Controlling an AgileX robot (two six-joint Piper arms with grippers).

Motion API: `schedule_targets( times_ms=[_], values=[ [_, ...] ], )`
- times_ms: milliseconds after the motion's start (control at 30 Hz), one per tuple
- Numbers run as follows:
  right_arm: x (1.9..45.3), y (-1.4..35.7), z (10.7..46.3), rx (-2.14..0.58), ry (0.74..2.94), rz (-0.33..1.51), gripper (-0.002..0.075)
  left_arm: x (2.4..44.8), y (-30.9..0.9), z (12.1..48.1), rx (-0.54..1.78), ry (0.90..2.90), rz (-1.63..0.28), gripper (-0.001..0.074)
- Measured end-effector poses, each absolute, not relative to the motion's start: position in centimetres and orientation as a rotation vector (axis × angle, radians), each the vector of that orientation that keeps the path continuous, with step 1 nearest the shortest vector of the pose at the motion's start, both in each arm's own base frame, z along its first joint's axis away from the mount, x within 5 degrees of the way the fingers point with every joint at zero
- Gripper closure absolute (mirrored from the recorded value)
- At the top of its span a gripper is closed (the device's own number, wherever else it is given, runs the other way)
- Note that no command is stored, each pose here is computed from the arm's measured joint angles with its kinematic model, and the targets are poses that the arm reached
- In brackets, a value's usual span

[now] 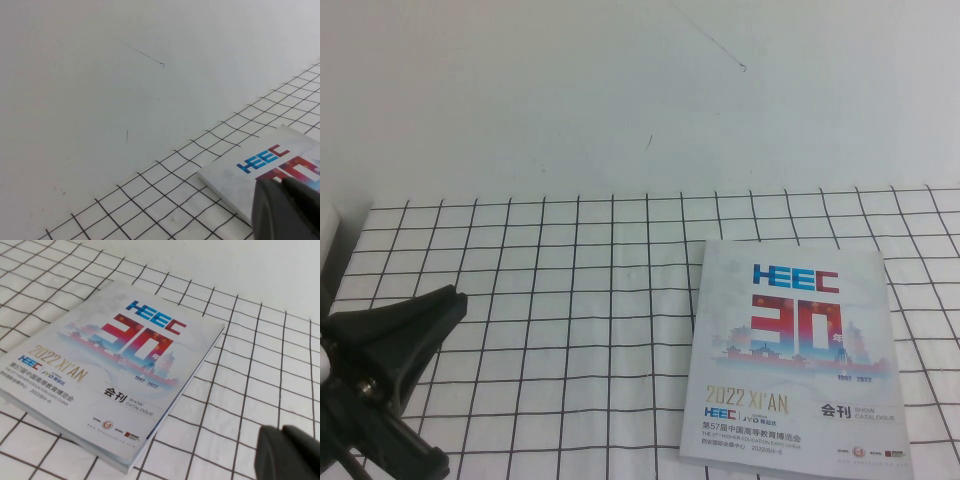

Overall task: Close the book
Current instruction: 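Close the open booklet and leave it lying on the table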

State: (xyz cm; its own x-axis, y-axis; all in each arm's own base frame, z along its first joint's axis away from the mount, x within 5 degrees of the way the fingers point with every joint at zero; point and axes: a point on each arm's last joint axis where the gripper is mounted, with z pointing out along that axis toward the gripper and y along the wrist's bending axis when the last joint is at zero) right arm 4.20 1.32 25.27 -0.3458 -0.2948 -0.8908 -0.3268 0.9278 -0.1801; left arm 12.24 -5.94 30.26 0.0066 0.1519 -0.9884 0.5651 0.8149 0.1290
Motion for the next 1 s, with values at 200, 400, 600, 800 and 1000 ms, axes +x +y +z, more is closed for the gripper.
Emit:
schedule_targets(
  times_ms=[200, 400, 600, 800, 1000],
  values=[
    [4.2, 1.3, 25.3, -0.449, 1.951, 0.040, 0.0729, 11.9, -6.4, 30.3, 0.618, 1.543, -0.378, 0.0738],
    [4.2, 1.4, 25.3, -0.447, 1.951, 0.048, 0.0729, 9.4, -5.5, 29.3, 0.592, 1.485, -0.320, 0.0738],
    [4.2, 1.4, 25.3, -0.447, 1.952, 0.049, 0.0729, 6.7, -3.9, 25.2, 0.627, 1.414, -0.098, 0.0738],
    [4.1, 1.4, 25.2, -0.447, 1.953, 0.049, 0.0729, 5.6, -2.8, 20.5, 0.587, 1.430, -0.009, 0.0738],
    [4.1, 1.4, 25.2, -0.447, 1.953, 0.049, 0.0729, 5.6, -1.8, 20.5, 0.509, 1.435, 0.085, 0.0738]
  ],
)
